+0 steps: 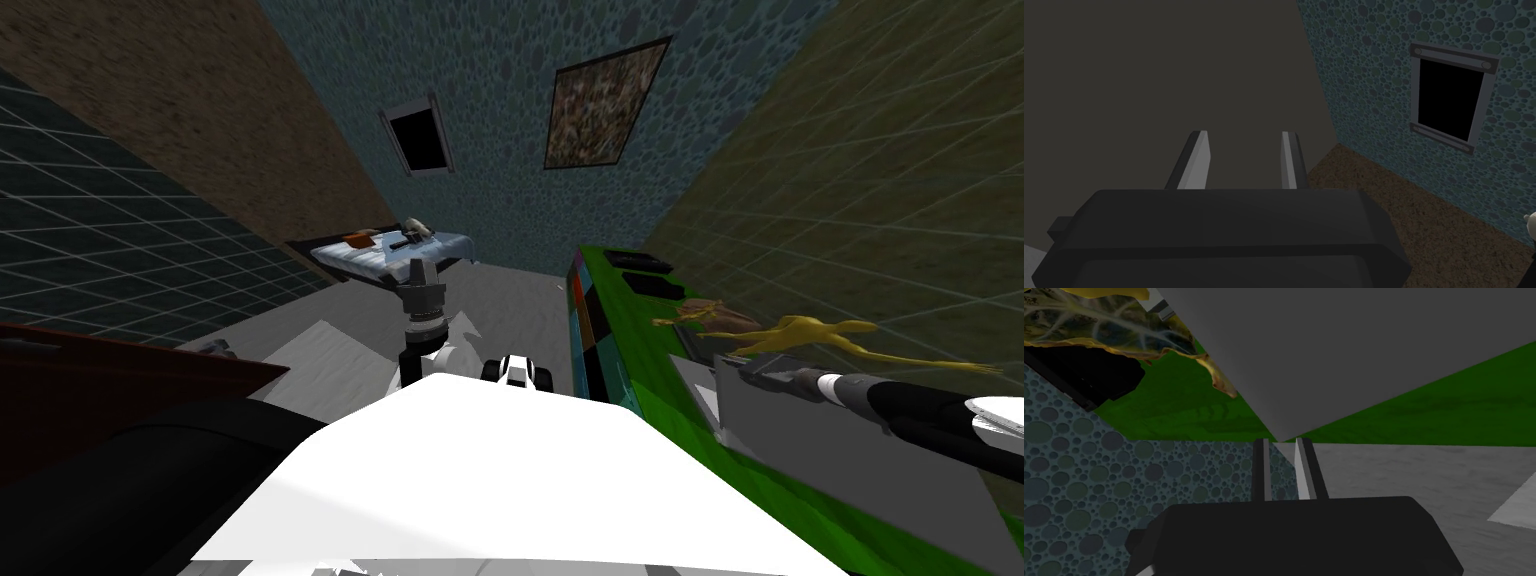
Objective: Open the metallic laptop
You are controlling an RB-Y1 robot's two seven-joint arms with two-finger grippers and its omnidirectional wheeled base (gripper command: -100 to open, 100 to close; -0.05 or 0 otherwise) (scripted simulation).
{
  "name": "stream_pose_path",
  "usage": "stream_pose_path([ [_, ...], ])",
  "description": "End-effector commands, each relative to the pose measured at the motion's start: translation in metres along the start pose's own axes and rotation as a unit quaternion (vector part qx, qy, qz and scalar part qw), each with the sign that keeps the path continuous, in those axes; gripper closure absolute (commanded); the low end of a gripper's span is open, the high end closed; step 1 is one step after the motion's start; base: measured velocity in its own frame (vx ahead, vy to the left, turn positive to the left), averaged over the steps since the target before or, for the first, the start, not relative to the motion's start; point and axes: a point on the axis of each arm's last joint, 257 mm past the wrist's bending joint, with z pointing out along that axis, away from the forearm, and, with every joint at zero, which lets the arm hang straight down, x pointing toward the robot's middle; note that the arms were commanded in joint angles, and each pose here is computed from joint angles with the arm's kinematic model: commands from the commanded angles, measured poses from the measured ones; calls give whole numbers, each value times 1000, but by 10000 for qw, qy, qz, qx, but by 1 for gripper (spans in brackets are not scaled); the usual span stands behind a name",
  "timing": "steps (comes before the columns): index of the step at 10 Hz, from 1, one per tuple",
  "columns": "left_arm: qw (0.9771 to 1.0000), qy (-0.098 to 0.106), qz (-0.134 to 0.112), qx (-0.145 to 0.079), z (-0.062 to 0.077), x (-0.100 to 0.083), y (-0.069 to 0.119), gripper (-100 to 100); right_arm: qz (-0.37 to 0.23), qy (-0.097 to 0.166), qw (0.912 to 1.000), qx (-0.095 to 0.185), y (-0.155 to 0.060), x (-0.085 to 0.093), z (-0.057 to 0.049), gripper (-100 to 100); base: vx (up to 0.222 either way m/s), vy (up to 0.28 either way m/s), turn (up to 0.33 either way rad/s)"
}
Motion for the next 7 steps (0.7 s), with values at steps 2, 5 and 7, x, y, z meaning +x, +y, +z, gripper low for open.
stream_pose_path([
  [2, 10000, 0, 0, 0, 0, 0, 0, 0, 811, -172, 9964, 159, -2, 8, 2, -100, 6, 16, -38],
  [5, 10000, 0, 0, 0, 0, 0, 0, 0, 967, -154, 9950, 209, 7, 19, 8, -100, 18, 3, 16],
  [7, 10000, 0, 0, 0, 0, 0, 0, 0, 898, -207, 9956, 172, -7, 2, -2, -100, 18, -3, -36],
])
